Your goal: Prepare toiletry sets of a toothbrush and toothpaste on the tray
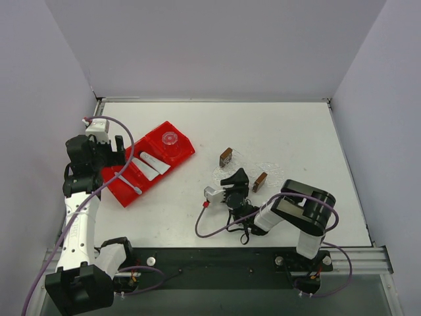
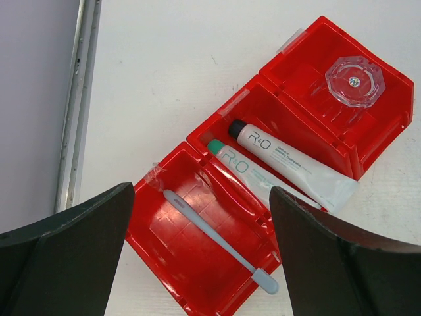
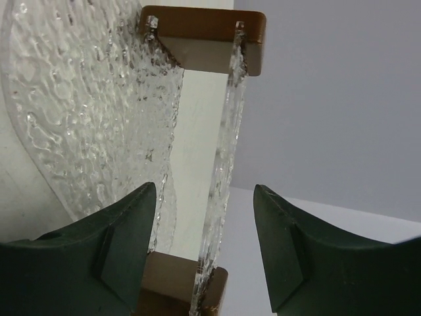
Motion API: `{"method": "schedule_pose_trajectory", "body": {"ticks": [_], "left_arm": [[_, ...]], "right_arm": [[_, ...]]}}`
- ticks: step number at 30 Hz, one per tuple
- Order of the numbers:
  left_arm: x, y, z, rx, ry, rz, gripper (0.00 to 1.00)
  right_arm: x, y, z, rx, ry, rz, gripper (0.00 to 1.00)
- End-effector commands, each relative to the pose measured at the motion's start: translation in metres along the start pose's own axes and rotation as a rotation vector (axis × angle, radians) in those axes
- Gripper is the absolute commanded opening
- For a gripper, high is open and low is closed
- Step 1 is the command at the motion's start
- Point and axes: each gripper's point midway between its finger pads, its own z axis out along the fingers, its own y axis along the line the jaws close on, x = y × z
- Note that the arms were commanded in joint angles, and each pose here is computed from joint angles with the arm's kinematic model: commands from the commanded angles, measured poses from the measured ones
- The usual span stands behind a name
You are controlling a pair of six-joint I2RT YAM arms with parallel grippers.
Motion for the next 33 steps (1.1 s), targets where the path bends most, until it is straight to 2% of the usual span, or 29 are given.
{"method": "schedule_pose_trajectory", "body": {"ticks": [1,2,4,5,7,8,9,10,11,13,14,16,18,19,25,33], "left_arm": [[-0.01,0.005,0.0,-0.016,-0.025,0.007,0.95],[-0.009,0.006,0.0,-0.016,-0.024,0.006,0.95],[-0.01,0.006,0.0,-0.017,-0.025,0.009,0.95],[-0.008,0.007,0.001,-0.018,-0.019,0.008,0.95],[-0.009,0.007,0.001,-0.02,-0.02,0.007,0.95],[-0.008,0.008,0.002,-0.023,-0.019,0.006,0.95],[-0.008,0.008,0.002,-0.024,-0.019,0.007,0.95],[-0.008,0.009,0.003,-0.027,-0.015,0.005,0.95],[-0.008,0.009,0.003,-0.025,-0.016,0.005,0.95],[-0.007,0.009,0.003,-0.03,-0.014,0.004,0.95],[-0.007,0.01,0.003,-0.03,-0.015,0.005,0.95],[-0.007,0.01,0.003,-0.028,-0.014,0.004,0.95],[-0.008,0.008,0.004,-0.021,-0.015,0.004,0.95],[-0.008,0.007,0.004,-0.014,-0.015,0.003,0.95],[-0.01,0.004,0.003,0.0,-0.023,0.003,0.95],[-0.015,-0.004,-0.004,0.04,-0.039,0.001,0.95]], "right_arm": [[-0.013,-0.052,-0.006,0.158,-0.044,0.33,0.56],[-0.014,-0.062,-0.008,0.166,-0.057,0.401,0.56],[-0.017,-0.058,-0.009,0.103,-0.056,0.402,0.56],[-0.019,-0.069,-0.013,0.104,-0.077,0.51,0.56],[-0.021,-0.058,-0.017,-0.012,-0.081,0.508,0.56],[-0.026,-0.078,-0.021,-0.009,-0.108,0.576,0.56],[-0.032,-0.078,-0.022,-0.057,-0.132,0.648,0.57],[-0.027,-0.07,-0.026,-0.115,-0.109,0.628,0.57],[-0.031,-0.086,-0.03,-0.116,-0.133,0.672,0.57],[-0.027,-0.082,-0.034,-0.189,-0.126,0.702,0.57],[-0.029,-0.099,-0.037,-0.193,-0.146,0.753,0.57],[-0.021,-0.091,-0.039,-0.315,-0.124,0.823,0.57],[-0.022,-0.109,-0.042,-0.366,-0.14,0.89,0.57],[-0.015,-0.101,-0.046,-0.422,-0.102,0.897,0.57],[-0.012,-0.102,-0.055,-0.6,-0.094,0.979,0.55],[-0.007,-0.086,-0.043,-0.872,-0.036,1.109,0.54]]}}
